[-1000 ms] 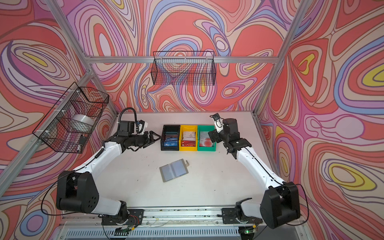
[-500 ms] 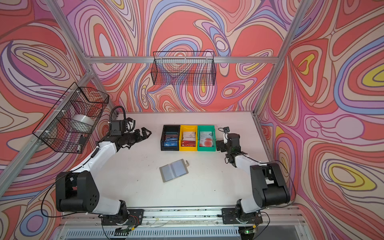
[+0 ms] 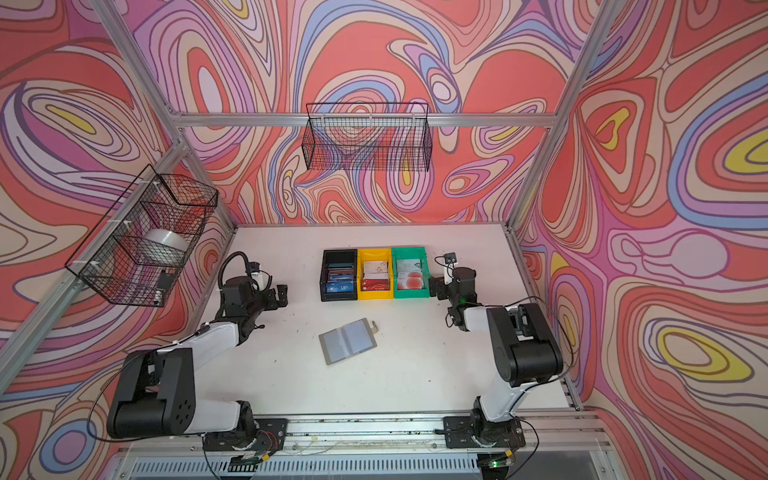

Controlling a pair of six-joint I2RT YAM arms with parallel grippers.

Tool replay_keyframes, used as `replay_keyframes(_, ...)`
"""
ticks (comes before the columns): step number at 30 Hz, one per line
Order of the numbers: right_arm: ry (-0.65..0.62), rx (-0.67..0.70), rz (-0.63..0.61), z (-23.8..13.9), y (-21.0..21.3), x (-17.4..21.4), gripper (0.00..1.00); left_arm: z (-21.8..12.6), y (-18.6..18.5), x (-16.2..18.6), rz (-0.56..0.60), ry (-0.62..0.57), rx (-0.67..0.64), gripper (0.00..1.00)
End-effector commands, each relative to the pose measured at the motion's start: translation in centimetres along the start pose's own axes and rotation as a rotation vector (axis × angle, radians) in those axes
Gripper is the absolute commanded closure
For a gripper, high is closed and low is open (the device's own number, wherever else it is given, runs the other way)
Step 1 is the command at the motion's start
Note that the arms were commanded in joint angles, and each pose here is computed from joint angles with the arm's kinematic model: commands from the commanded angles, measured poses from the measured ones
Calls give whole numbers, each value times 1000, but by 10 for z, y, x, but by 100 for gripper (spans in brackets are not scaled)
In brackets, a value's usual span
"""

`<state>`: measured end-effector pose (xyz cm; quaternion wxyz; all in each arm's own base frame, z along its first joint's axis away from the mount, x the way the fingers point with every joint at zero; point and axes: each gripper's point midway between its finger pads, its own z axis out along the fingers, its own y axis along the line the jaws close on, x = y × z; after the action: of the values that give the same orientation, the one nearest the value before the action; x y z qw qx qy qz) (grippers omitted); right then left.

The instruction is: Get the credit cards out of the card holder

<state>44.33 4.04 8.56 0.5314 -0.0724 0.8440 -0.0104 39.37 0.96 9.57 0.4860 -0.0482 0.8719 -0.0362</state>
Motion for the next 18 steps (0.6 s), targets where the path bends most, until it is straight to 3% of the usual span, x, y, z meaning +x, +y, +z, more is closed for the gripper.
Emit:
replay_keyframes(1,-109,54,28,-19,-10,-9,2,11,1,-21,43,-138,11,0)
replay_keyframes(2,-140,68,34,-25,-12,-10,2,12,-7,-11,67,-97,55,0)
replay_keyframes(7,-225,158,116,-38,-34,-4,2,4,-14,-1,94,-128,103,0)
replay_keyframes(10,-189,141,142,-26,-39,3,2,-5,-16,2,103,-259,116,0)
replay_keyframes(18,-171,162,160,-22,-45,6,2,-5,-2,9,63,-224,38,0)
